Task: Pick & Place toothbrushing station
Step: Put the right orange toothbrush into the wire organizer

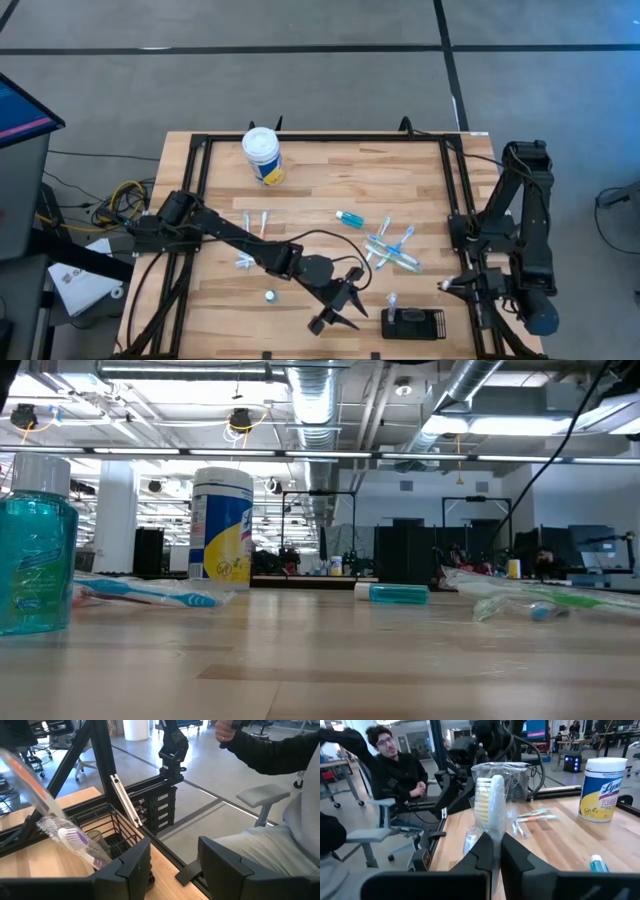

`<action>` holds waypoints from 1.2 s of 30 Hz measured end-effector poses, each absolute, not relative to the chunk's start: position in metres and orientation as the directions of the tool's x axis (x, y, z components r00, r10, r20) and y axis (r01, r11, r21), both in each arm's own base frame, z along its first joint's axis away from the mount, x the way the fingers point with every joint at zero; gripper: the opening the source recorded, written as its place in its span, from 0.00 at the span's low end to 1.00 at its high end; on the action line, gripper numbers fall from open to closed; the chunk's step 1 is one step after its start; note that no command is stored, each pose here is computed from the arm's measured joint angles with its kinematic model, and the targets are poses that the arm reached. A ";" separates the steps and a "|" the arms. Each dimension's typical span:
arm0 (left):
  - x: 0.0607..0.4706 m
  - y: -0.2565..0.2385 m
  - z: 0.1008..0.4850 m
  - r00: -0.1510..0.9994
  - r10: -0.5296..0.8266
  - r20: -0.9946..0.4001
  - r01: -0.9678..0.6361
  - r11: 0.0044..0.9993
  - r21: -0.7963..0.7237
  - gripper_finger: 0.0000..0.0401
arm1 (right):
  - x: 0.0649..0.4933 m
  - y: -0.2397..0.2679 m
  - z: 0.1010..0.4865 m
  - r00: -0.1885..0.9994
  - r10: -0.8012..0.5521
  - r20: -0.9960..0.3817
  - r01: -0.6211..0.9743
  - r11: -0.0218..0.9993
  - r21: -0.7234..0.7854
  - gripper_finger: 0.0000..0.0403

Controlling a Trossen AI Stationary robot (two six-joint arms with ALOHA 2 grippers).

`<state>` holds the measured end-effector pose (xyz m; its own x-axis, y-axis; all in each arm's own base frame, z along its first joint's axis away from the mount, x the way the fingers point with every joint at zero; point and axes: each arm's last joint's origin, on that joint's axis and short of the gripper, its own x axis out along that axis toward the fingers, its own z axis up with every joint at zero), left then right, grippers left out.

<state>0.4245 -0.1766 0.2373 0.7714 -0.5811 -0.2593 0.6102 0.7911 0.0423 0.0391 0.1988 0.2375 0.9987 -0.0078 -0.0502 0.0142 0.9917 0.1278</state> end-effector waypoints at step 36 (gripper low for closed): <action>0.425 -0.175 0.237 0.774 -0.577 -0.260 0.606 0.794 0.042 0.40 | 0.039 0.242 0.234 0.997 0.056 -0.054 -0.050 0.993 0.106 0.01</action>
